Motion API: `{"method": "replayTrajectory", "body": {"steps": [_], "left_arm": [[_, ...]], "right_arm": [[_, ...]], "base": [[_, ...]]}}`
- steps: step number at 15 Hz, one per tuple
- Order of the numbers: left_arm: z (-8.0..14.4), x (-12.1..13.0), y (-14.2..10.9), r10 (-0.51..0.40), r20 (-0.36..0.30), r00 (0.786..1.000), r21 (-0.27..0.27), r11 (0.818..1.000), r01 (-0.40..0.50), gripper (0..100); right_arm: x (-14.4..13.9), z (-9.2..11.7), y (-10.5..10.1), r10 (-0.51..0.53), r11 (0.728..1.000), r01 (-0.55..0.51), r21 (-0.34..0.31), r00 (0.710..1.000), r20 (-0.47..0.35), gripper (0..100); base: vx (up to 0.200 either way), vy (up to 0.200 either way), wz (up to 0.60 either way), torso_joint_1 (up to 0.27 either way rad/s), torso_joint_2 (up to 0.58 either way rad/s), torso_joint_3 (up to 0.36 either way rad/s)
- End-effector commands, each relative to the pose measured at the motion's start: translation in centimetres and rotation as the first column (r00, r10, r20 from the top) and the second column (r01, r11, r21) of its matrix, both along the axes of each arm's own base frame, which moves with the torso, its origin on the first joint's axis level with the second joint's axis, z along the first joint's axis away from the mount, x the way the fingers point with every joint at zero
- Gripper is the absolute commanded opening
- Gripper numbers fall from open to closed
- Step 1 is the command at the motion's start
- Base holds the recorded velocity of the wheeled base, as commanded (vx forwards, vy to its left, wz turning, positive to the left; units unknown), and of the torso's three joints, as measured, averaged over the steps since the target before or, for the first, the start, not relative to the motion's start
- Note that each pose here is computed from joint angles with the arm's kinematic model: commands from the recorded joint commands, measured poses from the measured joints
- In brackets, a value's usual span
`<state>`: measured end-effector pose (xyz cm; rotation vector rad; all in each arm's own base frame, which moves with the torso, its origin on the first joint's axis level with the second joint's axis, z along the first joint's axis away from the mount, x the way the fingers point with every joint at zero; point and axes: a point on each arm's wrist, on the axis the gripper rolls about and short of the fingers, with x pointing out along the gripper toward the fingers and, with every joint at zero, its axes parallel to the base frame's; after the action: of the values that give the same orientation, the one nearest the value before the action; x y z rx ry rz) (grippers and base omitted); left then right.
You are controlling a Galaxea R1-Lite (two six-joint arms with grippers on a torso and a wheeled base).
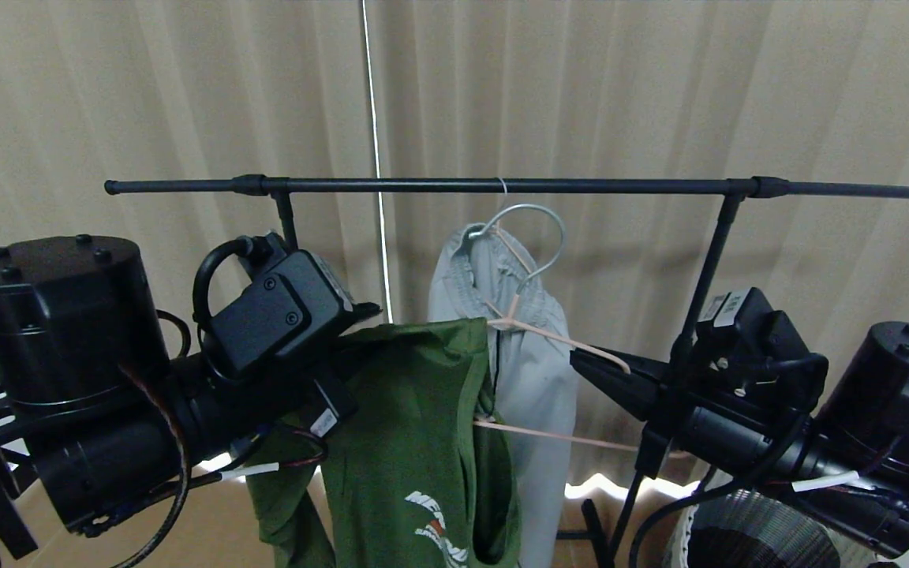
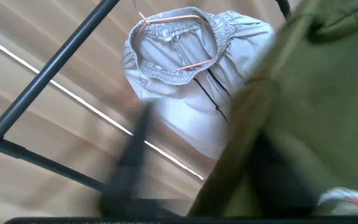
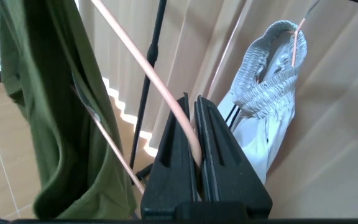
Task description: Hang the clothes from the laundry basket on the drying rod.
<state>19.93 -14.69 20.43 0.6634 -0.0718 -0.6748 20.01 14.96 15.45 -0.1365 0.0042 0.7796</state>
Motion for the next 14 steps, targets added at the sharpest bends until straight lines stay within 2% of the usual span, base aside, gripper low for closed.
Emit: {"method": "replayTrajectory", "body": {"steps": [1, 5, 10, 11, 12, 14], "left_arm": [[-0.29, -0.15, 0.11, 0.001, -0.008, 1.000, 0.006, 1.000, -0.001, 0], [-0.62, -0.62, 0.46, 0.002, -0.007, 1.000, 0.010, 1.000, -0.002, 0], [-0.93, -0.91, 0.77, 0.011, 0.015, 1.000, -0.015, 1.000, -0.011, 0], [-0.93, -0.90, 0.77, 0.012, 0.015, 1.000, -0.015, 1.000, -0.012, 0], [-0.93, -0.90, 0.77, 0.012, 0.015, 1.000, -0.015, 1.000, -0.012, 0], [-0.93, -0.71, 1.04, 0.073, 0.012, 0.997, -0.018, 0.997, -0.073, 0]], "right_arm": [[-0.01, 0.01, 0.00, 0.001, 1.000, -0.001, -0.001, 1.000, 0.000, 0], [-0.03, 0.05, -0.02, -0.001, 1.000, 0.001, 0.000, 1.000, 0.001, 0], [-0.24, -0.30, -0.18, -0.004, 1.000, 0.003, -0.016, 1.000, -0.004, 0], [-0.26, -0.34, -0.20, -0.005, 1.000, 0.005, -0.018, 1.000, -0.004, 100], [-0.26, -0.34, -0.20, -0.005, 1.000, 0.005, -0.018, 1.000, -0.004, 100], [-0.32, 0.35, -0.57, -0.017, 1.000, 0.017, 0.007, 0.999, 0.035, 100]], "base": [[0.000, 0.000, 0.00, 0.000, 0.00, 0.000], [0.000, 0.000, 0.00, 0.000, 0.00, 0.000], [0.000, 0.000, 0.00, 0.000, 0.00, 0.000], [0.000, 0.000, 0.00, 0.000, 0.00, 0.000], [0.000, 0.000, 0.00, 0.000, 0.00, 0.000], [0.000, 0.000, 0.00, 0.000, 0.00, 0.000]]}}
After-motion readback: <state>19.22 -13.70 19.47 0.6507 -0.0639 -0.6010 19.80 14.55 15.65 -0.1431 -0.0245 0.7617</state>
